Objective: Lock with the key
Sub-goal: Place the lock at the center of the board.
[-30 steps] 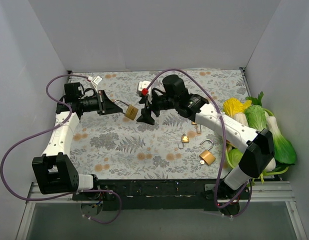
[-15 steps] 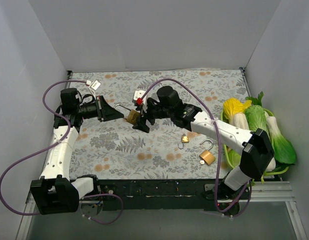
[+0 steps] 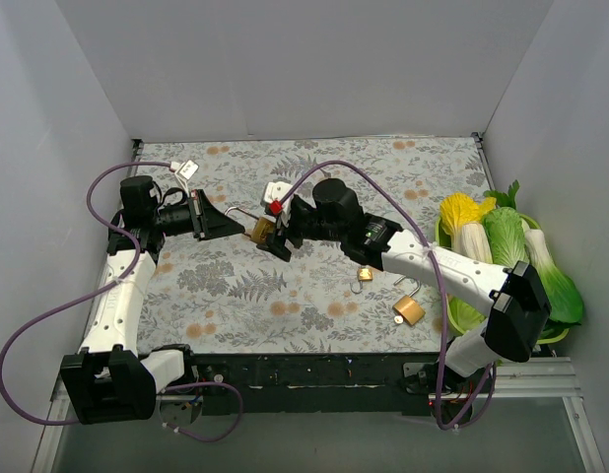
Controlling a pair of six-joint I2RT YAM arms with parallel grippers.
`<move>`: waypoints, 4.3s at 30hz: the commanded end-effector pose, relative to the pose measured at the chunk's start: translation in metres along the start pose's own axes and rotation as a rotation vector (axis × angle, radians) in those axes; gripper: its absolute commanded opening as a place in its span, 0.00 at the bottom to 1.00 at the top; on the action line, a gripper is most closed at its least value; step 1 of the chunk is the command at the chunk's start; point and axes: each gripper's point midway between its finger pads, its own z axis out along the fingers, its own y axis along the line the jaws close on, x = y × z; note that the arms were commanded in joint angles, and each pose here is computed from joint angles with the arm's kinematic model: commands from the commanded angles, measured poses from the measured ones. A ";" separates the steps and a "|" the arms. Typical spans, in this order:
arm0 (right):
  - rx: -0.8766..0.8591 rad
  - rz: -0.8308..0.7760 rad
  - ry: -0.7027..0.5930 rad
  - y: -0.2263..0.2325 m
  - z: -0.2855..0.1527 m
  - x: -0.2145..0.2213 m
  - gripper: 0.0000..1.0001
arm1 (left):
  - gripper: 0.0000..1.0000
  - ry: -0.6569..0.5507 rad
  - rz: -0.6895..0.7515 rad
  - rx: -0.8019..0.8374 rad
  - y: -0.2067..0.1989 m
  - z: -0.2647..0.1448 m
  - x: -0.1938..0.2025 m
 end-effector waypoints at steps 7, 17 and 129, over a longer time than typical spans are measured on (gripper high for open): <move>0.056 -0.050 -0.027 -0.011 0.001 -0.013 0.71 | 0.00 0.002 0.047 0.062 -0.020 -0.003 -0.002; 0.085 -0.016 -0.007 -0.018 0.005 -0.013 0.01 | 0.39 -0.025 0.023 0.022 -0.011 -0.001 -0.007; 0.370 0.273 0.349 -0.174 -0.115 0.061 0.96 | 0.98 -0.265 0.408 -0.438 0.011 -0.050 -0.081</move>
